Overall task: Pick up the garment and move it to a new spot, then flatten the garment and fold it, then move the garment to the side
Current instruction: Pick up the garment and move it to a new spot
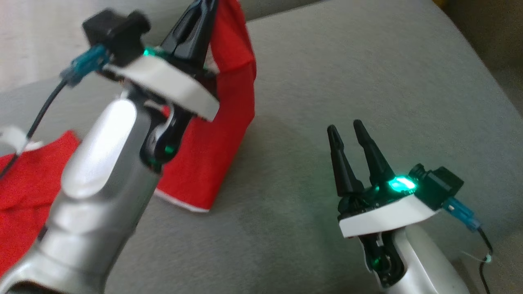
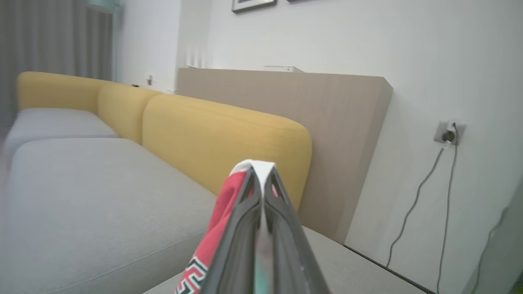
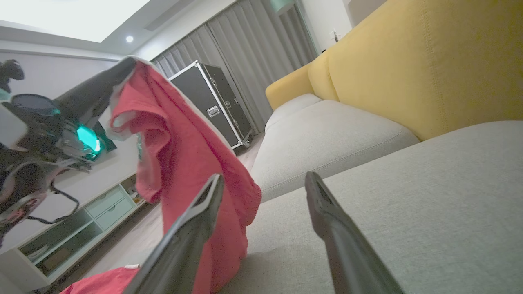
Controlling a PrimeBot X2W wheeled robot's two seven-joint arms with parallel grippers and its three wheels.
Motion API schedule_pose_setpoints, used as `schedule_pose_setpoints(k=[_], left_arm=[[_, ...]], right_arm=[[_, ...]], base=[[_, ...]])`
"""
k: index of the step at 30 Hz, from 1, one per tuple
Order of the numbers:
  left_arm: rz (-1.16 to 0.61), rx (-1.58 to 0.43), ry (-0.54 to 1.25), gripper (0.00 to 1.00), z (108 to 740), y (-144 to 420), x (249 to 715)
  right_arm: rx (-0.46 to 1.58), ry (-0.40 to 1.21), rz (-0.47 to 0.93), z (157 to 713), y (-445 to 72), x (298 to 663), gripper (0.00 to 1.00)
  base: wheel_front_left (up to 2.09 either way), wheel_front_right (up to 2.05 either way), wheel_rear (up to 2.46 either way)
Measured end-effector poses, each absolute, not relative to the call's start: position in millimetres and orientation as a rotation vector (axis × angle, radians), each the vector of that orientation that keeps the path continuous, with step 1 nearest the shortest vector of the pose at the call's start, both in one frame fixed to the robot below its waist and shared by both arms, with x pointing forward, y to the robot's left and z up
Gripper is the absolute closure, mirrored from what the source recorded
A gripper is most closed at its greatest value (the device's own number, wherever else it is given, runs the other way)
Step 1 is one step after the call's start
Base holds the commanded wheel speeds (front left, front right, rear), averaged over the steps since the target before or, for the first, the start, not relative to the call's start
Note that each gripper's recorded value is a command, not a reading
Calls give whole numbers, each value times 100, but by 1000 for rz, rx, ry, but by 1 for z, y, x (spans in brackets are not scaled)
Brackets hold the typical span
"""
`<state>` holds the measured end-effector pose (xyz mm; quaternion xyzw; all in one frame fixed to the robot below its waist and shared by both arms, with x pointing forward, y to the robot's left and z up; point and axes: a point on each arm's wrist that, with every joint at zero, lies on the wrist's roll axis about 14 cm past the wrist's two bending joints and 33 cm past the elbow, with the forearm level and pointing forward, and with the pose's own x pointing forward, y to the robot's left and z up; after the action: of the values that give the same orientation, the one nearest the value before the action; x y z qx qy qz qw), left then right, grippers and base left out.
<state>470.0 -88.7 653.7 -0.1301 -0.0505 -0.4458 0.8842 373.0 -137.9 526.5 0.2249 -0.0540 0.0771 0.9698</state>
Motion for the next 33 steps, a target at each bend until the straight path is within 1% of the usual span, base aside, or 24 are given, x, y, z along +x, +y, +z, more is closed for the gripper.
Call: schedule_pose_setpoints(k=[6,7,8,9,14,21,25,28,33], left_arm=[[-1025,-270,-67,100,648,-150,486],[-1036,-268,-64,86,646,-158,488],[-1047,-273,-64,15,644,-167,490],[-1061,-285,-62,0,642,-175,491],[-1064,-342,-86,0,634,-191,501],[-995,-302,-106,0,625,-164,516],[-913,-259,-156,0,630,-123,529],[-824,-210,-175,0,622,-81,537],[-679,-155,-108,0,576,-12,518]], right_arm=[[465,-129,69,530,-167,371,0],[466,-131,55,530,-171,371,0],[466,-129,40,529,-176,370,0],[465,-124,26,526,-179,370,0],[459,-99,-21,516,-192,369,0],[450,-107,3,518,-187,377,0],[434,-118,35,522,-180,385,0],[420,-125,64,525,-172,390,0],[384,-120,116,524,-155,391,0]], base=[[0,0,0],[0,0,0],[0,0,0],[0,0,0],[0,0,0],[0,0,0],[0,0,0],[0,0,0],[0,0,0]])
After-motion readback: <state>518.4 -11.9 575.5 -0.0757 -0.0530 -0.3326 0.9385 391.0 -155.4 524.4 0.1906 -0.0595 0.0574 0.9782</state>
